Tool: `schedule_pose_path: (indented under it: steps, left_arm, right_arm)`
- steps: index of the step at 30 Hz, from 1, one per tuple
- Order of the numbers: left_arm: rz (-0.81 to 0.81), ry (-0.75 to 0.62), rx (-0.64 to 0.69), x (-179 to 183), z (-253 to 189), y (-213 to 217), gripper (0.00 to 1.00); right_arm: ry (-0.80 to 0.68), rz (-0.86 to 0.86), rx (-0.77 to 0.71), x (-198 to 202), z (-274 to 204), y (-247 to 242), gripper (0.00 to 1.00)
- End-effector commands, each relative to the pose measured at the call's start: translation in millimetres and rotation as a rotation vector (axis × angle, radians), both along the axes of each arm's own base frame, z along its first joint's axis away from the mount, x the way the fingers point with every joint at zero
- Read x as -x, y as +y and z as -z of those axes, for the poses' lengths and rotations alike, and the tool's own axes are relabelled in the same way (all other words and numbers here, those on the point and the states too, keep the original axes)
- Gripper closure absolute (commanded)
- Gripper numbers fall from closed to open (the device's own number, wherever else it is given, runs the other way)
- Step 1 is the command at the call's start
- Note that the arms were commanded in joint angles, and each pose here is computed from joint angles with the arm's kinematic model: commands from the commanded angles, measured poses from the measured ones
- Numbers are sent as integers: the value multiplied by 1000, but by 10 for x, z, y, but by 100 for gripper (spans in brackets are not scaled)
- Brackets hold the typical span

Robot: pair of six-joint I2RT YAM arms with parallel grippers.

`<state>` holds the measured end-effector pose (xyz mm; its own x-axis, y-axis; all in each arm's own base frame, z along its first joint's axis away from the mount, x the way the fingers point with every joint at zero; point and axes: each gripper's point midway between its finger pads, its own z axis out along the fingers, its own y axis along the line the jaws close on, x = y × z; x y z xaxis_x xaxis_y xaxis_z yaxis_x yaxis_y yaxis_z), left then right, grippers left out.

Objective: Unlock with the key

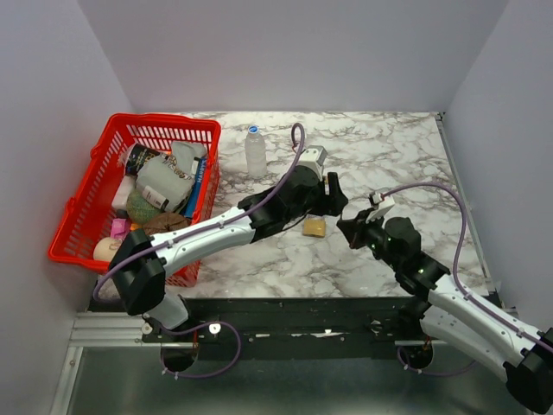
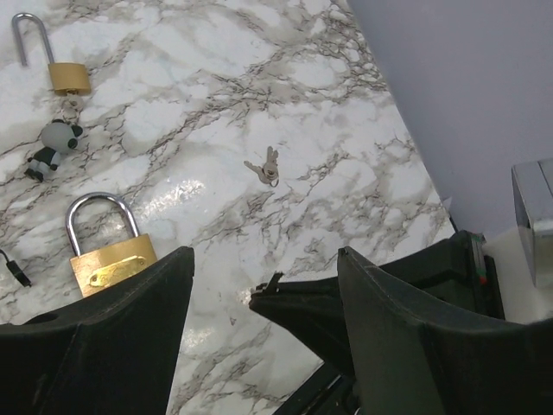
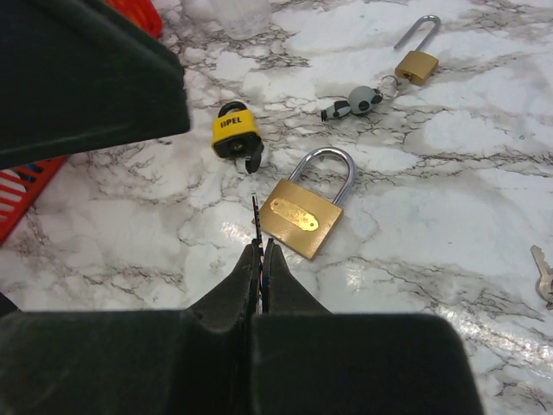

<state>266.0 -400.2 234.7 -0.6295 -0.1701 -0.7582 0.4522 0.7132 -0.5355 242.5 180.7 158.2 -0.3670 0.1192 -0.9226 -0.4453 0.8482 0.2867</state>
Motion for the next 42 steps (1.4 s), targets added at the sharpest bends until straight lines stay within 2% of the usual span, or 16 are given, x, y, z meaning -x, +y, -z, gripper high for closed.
schedule_pose_path:
  steps: [1, 7, 13, 14, 16, 21, 23, 27, 32, 35, 38, 39, 41, 42]
  left_arm:
    - [20, 20, -8, -23, -22, -160, 25]
    - [69, 67, -99, 17, 254, -272, 30]
    - [83, 98, -163, 81, 462, -325, 42]
    - [84, 100, -159, 84, 470, -333, 48]
    - [85, 105, -161, 107, 498, -337, 53]
    - [102, 125, -178, 173, 618, -368, 55]
    - [106, 132, -184, 172, 672, -385, 60]
    - [109, 136, -178, 175, 683, -405, 81]
    - [123, 138, -156, 179, 671, -455, 98]
    - [130, 137, -134, 138, 630, -465, 100]
    - [143, 150, -100, 51, 593, -424, 100]
    - [160, 148, -79, 52, 518, -402, 100]
    - [179, 95, -66, 2, 423, -307, 100]
    - [185, 49, -48, 9, 221, -235, 100]
  right_arm:
    - [-28, 42, 8, -64, -66, -10, 99]
    - [-32, 55, 5, -68, -90, -8, 99]
    - [-41, 63, 3, -83, -131, -9, 99]
    - [-39, 64, 6, -91, -124, -9, 99]
    - [-37, 67, 14, -96, -107, -15, 99]
    - [-29, 76, 26, -108, -68, -26, 99]
    - [-30, 72, 26, -109, -74, -19, 99]
    - [-28, 77, 34, -112, -59, -32, 99]
    - [-16, 68, 41, -110, -27, -14, 98]
    - [-13, 50, 40, -98, -38, 18, 93]
    - [-19, 11, 23, -62, -97, 77, 78]
    - [-28, -1, 6, -47, -150, 95, 60]
    - [-52, -74, 2, 26, -257, 179, 47]
    - [-74, -96, -15, 73, -363, 188, 39]
